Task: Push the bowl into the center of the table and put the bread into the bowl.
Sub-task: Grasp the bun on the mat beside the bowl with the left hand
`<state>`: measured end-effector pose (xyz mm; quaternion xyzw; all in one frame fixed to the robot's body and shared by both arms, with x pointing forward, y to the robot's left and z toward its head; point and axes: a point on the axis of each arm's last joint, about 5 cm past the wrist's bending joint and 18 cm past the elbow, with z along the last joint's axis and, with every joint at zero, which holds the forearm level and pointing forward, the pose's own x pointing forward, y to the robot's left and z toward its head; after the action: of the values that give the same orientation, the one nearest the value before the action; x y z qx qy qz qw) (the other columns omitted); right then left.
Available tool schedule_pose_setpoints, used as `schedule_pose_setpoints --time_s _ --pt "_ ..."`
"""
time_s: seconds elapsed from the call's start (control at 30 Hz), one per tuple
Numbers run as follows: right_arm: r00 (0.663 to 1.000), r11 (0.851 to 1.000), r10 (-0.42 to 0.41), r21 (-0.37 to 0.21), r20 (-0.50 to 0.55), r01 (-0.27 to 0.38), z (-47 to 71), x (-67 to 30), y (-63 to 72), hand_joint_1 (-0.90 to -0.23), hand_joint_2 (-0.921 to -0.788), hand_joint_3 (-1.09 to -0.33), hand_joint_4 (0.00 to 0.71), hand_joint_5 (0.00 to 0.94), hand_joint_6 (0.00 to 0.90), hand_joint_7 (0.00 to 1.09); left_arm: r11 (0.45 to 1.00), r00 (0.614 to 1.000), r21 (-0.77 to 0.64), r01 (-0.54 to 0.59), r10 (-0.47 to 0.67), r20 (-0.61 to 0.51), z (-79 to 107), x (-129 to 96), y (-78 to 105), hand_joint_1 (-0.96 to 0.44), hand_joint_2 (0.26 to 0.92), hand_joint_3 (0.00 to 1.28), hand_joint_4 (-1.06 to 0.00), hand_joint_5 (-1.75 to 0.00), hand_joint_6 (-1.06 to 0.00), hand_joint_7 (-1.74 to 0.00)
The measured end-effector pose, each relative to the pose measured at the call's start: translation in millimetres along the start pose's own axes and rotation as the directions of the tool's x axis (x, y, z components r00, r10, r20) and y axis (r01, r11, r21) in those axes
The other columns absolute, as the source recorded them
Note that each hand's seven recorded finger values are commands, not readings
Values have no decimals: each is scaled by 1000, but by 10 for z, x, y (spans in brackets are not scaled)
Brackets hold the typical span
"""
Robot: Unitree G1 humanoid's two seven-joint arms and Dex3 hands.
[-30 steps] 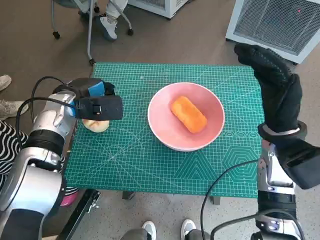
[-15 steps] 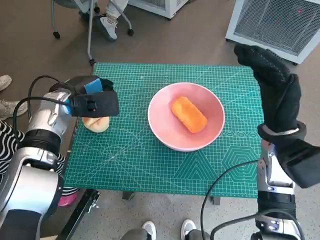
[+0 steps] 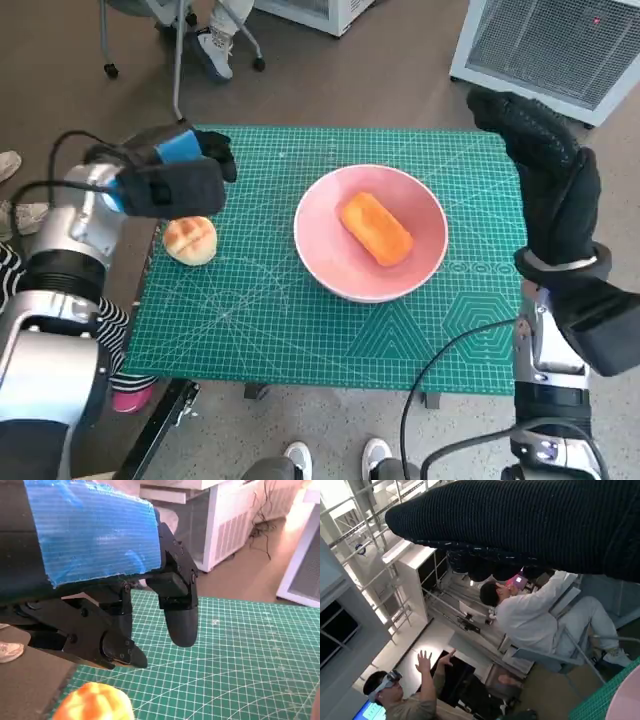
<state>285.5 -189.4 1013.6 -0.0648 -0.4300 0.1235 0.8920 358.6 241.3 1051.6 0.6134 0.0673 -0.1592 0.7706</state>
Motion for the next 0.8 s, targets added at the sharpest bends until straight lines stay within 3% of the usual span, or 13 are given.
schedule_pose_setpoints --time_s 0.13,0.27,0.5,0.8 --pt "1000 1000 0 -2 0 0 4 -11 -1 -750 -921 -759 168 0 -1 553 994 990 3 109 -108 -88 -49 -34 67 -298 639 11 -34 -27 -46 -37" --pt "1000 1000 -2 -2 -5 2 1 -25 -6 -750 -921 -758 164 0 -1 548 993 987 26 118 -114 -110 -90 -90 133 -364 635 11 -6 -5 -32 -18" --pt "1000 1000 -3 -1 -11 3 -10 -29 -7 -751 -921 -757 163 0 -1 545 995 992 50 85 -80 -97 -157 -167 155 -337 636 9 0 0 -44 -18" --pt "1000 1000 -4 6 -17 4 -29 -12 2 -752 -921 -748 168 2 -1 573 991 987 40 128 -124 -99 -243 -162 -37 -260 637 5 1 1 -60 -17"
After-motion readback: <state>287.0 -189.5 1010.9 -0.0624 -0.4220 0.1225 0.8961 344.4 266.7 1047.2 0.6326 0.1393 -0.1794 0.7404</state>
